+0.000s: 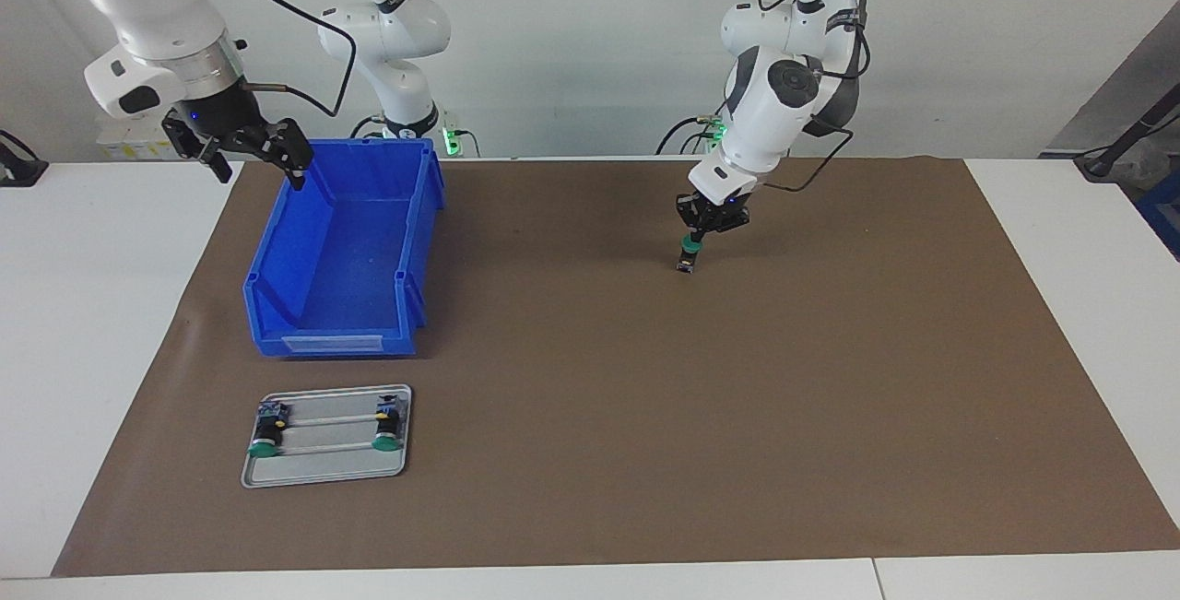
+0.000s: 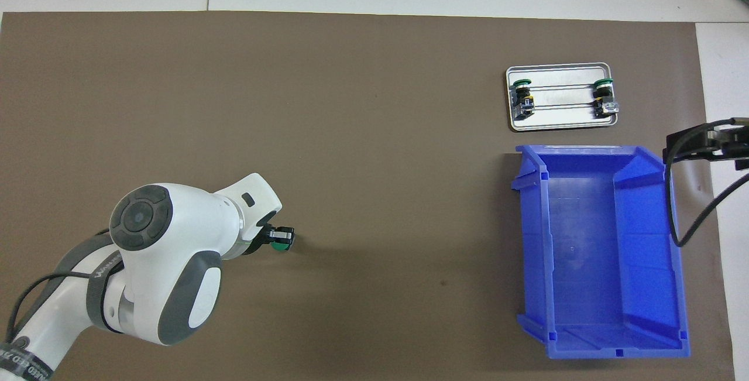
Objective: Place and press button with both arms
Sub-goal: 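Press down on the button top with the left gripper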
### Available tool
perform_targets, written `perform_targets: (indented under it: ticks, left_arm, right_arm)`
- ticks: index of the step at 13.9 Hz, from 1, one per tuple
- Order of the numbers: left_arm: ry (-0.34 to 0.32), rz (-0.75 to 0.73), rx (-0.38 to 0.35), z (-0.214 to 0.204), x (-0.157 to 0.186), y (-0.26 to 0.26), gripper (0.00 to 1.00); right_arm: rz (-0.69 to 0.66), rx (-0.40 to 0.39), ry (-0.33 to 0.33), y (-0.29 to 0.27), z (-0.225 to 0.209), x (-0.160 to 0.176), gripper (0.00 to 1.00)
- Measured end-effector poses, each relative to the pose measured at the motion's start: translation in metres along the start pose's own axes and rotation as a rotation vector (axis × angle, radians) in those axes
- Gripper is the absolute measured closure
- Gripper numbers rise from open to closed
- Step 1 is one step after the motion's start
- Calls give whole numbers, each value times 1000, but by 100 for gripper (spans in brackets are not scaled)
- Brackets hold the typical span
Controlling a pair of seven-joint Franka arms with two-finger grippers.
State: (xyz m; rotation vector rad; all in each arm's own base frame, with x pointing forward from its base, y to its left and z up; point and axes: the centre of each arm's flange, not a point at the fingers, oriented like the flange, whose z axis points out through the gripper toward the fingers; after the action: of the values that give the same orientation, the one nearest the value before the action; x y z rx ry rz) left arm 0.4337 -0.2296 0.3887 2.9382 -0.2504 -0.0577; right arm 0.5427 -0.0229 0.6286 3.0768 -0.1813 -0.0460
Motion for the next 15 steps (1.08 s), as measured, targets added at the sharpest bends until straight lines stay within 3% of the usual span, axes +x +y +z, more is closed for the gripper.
perform_targets:
  ticks: [11,14,15]
  left_arm:
    - [84,0,9,25,-13,-7,99]
    - [84,4,6,21,-10,-4,99]
    - [57,8,2,14,-6,1,99]
  right_arm:
    - [0,0,0,0,0,0,0]
    - [0,0,0,0,0,0,0]
    - [0,0,0,0,0,0,0]
